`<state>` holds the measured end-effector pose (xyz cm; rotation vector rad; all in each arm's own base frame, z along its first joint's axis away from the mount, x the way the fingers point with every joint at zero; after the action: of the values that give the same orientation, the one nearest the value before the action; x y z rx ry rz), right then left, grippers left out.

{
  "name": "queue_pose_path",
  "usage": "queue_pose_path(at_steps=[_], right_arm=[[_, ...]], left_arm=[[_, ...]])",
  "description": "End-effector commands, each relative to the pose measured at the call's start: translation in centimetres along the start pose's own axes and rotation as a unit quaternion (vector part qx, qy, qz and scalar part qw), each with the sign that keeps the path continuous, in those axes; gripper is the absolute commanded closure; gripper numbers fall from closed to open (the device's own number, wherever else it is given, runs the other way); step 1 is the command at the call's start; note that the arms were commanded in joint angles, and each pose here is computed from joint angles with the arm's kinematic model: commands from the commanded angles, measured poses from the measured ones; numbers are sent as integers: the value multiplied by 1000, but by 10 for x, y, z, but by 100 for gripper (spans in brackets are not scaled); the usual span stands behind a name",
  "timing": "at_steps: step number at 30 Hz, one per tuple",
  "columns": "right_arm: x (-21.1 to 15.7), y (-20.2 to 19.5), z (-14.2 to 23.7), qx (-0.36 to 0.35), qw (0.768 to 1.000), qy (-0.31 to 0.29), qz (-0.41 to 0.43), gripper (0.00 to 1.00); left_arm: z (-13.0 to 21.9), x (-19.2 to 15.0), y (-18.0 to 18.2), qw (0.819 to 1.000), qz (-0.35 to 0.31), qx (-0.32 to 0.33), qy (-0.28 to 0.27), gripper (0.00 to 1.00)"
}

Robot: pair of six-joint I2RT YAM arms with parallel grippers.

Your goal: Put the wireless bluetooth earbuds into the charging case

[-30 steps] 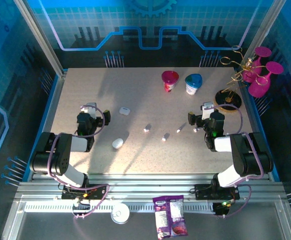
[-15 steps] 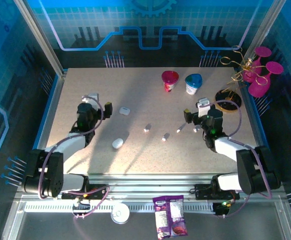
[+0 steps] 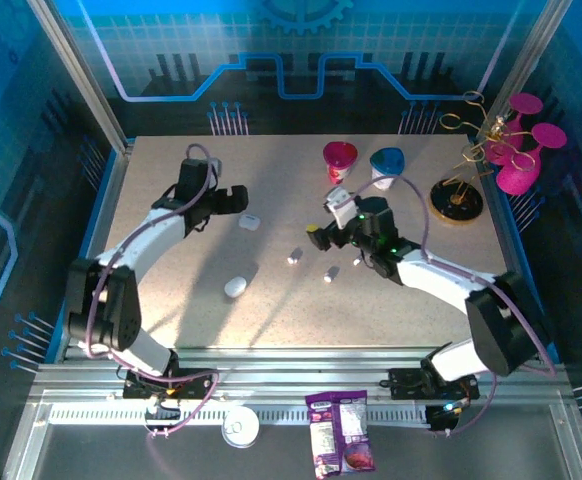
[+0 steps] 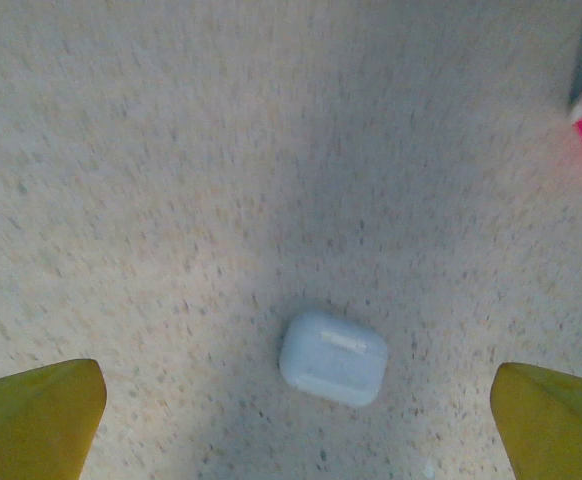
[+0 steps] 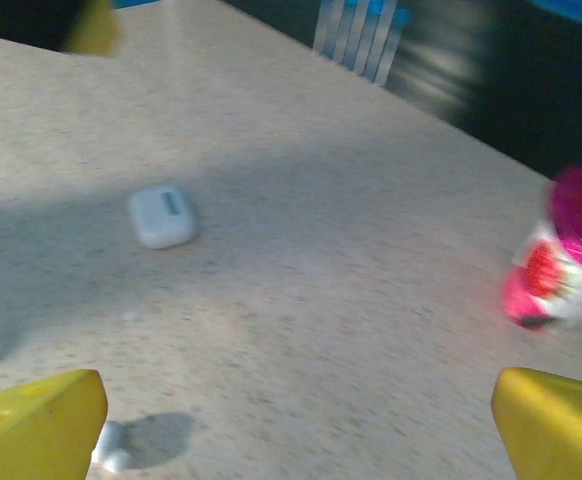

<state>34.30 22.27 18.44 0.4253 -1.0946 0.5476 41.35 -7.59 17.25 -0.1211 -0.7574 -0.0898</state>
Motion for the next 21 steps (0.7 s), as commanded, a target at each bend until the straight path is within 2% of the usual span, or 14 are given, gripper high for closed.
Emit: queue_pose_path(at_steps=[1,8,14,21], right_arm=[[-2,24,-14,46,999,18,17,0],[-11,41,-22,69,997,30,10,0],[-25,44,-21,72,996,45,-9,0],[-32,45,-22,74,996,52,-18,0]], left_arm=[[-19,-39,-7,989,47,-11,142,1],[-56,-44,-29,977,-8,-9,214,1],[-80,-46,-34,969,-54,8,241,1],[-99,-46,-34,962,-91,15,257,7]])
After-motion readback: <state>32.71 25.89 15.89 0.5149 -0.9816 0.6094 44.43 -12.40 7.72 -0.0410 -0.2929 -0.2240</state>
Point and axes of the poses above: each hand's point on the last joint's axis, 136 mm out from that joint toward the fingers, its own z axis back along the fingers, its own y axis along the line the jaws close on, x = y × z, the point moved 4 cm from there along z, back along the fingers, and after that the axes turned 12 degrees about -z, right-handed, at the moved point
